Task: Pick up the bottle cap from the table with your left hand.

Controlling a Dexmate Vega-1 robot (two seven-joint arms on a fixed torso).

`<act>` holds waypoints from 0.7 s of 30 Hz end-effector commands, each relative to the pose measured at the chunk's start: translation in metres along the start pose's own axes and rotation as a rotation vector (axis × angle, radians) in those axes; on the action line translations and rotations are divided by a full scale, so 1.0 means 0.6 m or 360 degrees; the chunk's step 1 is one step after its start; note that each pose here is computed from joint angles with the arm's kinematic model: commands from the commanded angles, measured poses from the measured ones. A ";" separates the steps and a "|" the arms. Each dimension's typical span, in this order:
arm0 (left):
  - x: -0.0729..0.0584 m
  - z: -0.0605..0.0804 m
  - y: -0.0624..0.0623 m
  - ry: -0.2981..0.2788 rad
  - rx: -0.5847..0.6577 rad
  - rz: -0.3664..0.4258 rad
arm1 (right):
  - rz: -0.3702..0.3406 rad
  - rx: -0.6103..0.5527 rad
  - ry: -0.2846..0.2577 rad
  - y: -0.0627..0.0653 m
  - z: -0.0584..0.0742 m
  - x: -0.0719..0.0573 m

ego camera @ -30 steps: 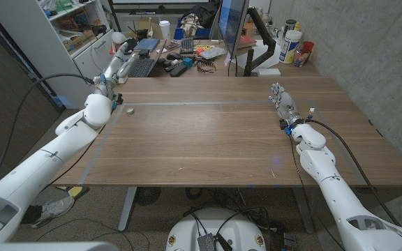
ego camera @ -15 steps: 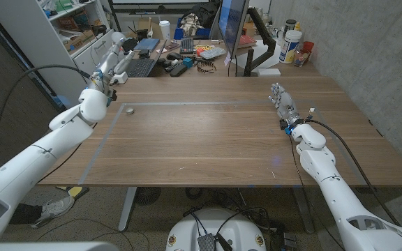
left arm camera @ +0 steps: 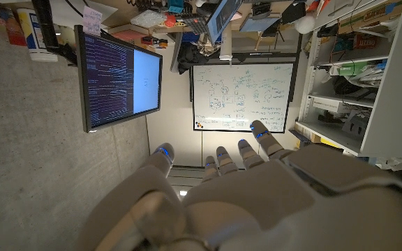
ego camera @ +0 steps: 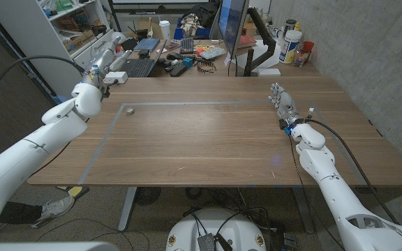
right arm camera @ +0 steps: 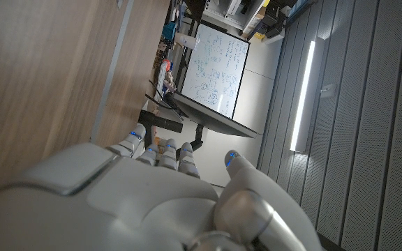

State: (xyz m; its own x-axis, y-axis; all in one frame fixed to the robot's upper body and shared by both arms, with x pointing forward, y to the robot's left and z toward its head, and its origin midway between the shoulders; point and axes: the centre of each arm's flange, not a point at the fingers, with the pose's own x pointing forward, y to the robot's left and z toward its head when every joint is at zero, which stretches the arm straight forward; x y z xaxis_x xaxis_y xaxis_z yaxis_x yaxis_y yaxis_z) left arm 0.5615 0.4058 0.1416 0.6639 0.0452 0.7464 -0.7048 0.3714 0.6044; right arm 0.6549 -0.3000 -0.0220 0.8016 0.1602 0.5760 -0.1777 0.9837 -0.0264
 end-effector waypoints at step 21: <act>0.043 -0.021 0.052 0.0118 0.0389 -0.0200 | -0.0004 0.0002 0.0003 0.011 -0.004 0.007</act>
State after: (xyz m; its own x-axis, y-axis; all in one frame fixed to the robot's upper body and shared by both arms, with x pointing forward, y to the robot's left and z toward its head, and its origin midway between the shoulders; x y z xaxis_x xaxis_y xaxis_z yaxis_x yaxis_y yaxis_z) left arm 0.5592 0.4218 0.1652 0.7064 0.0580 0.7054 -0.6989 0.2148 0.6822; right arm 0.6568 -0.2949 -0.0210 0.8015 0.1592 0.5765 -0.1758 0.9841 -0.0273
